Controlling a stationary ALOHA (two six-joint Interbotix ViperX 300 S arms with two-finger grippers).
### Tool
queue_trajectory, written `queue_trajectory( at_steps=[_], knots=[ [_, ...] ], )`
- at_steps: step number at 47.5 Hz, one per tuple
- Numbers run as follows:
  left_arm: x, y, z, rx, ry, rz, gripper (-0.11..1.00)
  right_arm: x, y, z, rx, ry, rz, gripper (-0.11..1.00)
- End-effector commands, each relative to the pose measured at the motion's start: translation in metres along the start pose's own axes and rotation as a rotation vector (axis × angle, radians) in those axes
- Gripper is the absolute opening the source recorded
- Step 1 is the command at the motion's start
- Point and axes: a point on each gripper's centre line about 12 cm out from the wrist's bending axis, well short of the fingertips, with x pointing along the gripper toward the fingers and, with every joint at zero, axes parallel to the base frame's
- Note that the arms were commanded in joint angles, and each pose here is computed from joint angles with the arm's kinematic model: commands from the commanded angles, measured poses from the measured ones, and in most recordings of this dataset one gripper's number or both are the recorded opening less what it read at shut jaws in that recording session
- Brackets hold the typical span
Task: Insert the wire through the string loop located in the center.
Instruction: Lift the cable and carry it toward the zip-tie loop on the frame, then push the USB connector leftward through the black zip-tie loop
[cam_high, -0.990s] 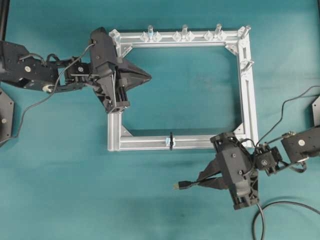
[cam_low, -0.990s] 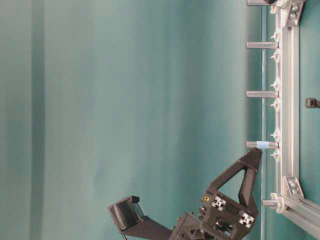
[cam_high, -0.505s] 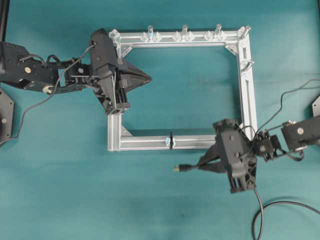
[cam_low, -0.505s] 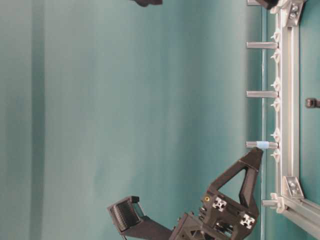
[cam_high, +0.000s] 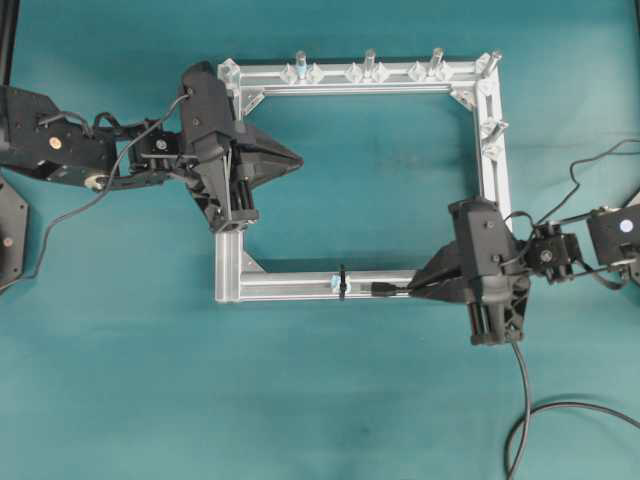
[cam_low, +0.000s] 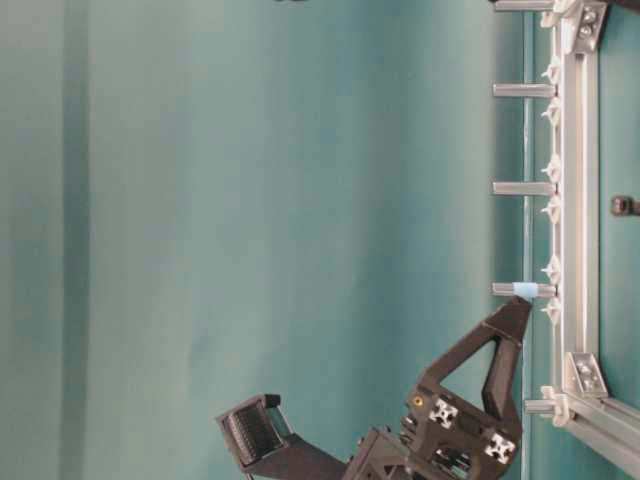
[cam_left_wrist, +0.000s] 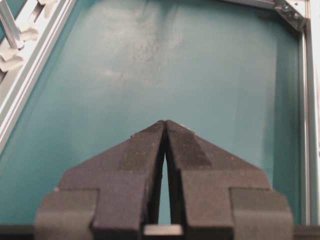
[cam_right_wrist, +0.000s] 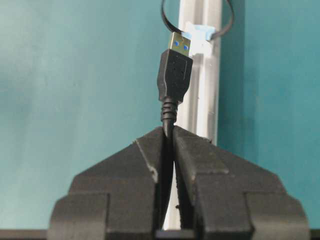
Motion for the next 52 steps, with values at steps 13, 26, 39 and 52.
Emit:
queue_trajectory(
  at_steps=[13,26,39,52],
  knots=[
    [-0.0037,-0.002,0.0112,-0.006,-0.036,-0.007,0.0,-0.0045,-0.0014,0.0048,0.0,-0.026,0.0,0.07],
    [-0.0034,-0.0049,0.0122,-0.003,-0.039,-0.014,0.0,-0.0046,-0.0055,0.0061,0.008,-0.03,-0.01,0.07],
    [-0.0038,-0.0104,0.0111,0.003,-0.037,-0.028,0.0,-0.0045,-0.0063,0.0047,0.008,-0.026,-0.012,0.07],
    [-0.0041,-0.0104,0.0116,0.003,-0.038,-0.028,0.0,-0.0051,-0.0072,0.0033,0.009,-0.024,-0.015,0.07]
  ],
)
